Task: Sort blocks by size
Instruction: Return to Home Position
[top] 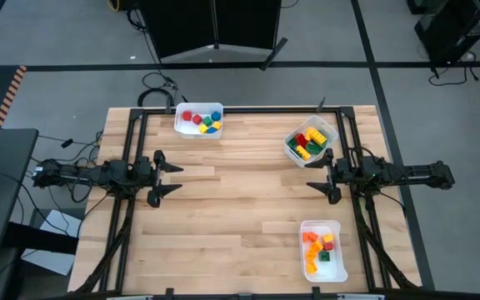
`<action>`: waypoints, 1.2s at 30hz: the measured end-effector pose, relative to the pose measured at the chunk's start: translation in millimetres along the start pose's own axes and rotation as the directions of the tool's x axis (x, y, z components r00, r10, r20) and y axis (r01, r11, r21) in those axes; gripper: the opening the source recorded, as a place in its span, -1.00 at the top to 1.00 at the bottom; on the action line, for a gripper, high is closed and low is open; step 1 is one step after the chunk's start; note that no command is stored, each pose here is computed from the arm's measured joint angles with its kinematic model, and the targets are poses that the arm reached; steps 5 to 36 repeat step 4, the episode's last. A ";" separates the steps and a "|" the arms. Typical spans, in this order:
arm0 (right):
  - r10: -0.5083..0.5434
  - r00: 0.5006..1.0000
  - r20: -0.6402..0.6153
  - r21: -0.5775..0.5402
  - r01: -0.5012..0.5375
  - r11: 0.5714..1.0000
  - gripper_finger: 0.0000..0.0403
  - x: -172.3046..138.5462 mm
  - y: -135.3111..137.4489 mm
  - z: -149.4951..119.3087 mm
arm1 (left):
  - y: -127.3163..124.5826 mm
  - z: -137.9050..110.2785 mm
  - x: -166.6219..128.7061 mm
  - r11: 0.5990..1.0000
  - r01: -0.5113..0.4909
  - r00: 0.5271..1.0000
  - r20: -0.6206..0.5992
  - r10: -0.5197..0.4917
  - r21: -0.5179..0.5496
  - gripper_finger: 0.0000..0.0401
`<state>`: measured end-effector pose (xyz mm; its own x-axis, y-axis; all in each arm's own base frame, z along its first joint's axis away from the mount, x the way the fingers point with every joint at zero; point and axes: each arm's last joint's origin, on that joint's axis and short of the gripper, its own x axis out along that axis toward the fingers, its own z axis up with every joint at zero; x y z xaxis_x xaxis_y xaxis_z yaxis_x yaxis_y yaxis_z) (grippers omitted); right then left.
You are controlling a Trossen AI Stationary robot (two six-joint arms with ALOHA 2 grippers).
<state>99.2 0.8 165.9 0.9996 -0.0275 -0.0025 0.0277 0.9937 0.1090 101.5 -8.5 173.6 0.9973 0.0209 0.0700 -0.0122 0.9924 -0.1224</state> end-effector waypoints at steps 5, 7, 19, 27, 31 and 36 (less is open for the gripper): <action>0.000 1.000 0.000 0.000 0.000 1.000 -0.61 0.0 0.0 0.0 | 0.0 0.0 0.0 1.000 0.000 1.000 0.000 0.000 0.000 -0.41; 0.000 1.000 0.000 0.000 0.000 1.000 -0.61 0.0 0.0 0.0 | 0.0 0.0 0.0 1.000 0.000 1.000 0.000 0.000 0.000 -0.41; 0.000 1.000 0.000 0.000 0.000 1.000 -0.61 0.0 0.0 0.0 | 0.0 0.0 0.0 1.000 0.000 1.000 0.000 0.000 0.000 -0.41; 0.000 1.000 0.000 0.000 0.000 1.000 -0.61 0.0 0.0 0.0 | 0.0 0.0 0.0 1.000 0.000 1.000 0.000 0.000 0.000 -0.41; 0.000 1.000 0.000 0.000 0.000 1.000 -0.61 0.0 0.0 0.0 | 0.0 0.0 0.0 1.000 0.000 1.000 0.000 0.000 0.000 -0.41; 0.000 1.000 0.000 0.000 0.000 1.000 -0.61 0.0 0.0 0.0 | 0.0 0.0 0.0 1.000 0.000 1.000 0.000 0.000 0.000 -0.41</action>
